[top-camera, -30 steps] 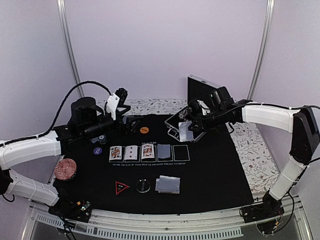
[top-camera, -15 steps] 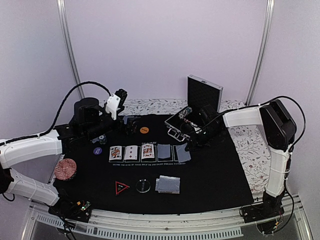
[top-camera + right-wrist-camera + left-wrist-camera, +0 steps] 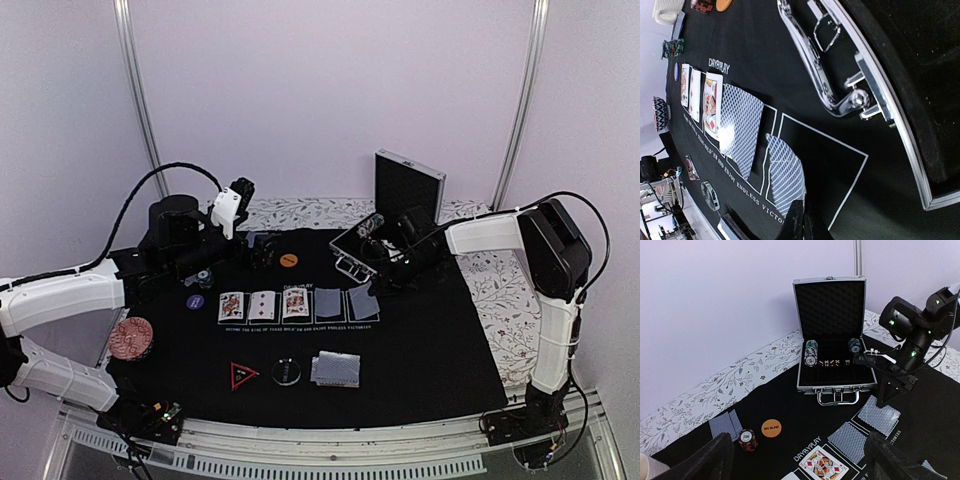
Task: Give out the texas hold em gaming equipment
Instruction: Place the poker card in the community card area.
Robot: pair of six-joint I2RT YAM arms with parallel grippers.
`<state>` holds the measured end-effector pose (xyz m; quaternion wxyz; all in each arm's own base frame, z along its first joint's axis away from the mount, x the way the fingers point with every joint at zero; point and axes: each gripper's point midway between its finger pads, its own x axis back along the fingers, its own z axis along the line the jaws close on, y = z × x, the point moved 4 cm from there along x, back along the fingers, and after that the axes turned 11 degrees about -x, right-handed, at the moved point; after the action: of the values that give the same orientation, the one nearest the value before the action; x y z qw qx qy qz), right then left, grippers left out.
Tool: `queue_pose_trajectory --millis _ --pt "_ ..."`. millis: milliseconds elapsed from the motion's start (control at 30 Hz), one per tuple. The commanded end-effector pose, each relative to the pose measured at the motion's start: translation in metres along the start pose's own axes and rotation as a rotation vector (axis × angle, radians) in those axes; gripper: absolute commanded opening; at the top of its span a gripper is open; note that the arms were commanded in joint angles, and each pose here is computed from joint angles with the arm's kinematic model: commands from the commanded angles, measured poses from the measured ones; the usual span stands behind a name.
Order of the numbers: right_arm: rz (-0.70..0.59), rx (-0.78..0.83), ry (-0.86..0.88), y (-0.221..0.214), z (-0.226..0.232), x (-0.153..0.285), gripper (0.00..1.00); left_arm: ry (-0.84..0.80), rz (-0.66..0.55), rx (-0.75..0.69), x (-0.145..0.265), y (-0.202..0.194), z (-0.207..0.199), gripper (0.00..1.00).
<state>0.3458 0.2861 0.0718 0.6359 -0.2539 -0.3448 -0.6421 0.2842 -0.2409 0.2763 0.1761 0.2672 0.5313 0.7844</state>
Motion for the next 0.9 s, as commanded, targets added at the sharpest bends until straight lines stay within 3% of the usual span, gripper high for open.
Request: queue_pose_trajectory --millis 0,367,600,867 --pt "-0.020 -0.027 0.039 0.009 -0.001 -0.009 0.04 0.015 -0.011 -0.011 0.000 0.008 0.005 0.93" --pt "-0.078 -0.095 0.037 0.010 -0.007 -0.011 0.04 0.013 -0.016 -0.016 0.001 0.009 0.005 0.93" --pt "-0.138 -0.089 -0.077 0.014 -0.012 0.007 0.36 0.009 -0.015 -0.017 0.000 0.008 0.004 0.93" --pt "-0.192 0.146 -0.258 0.010 0.026 0.047 0.57 0.007 -0.016 -0.022 0.000 0.008 0.004 0.93"
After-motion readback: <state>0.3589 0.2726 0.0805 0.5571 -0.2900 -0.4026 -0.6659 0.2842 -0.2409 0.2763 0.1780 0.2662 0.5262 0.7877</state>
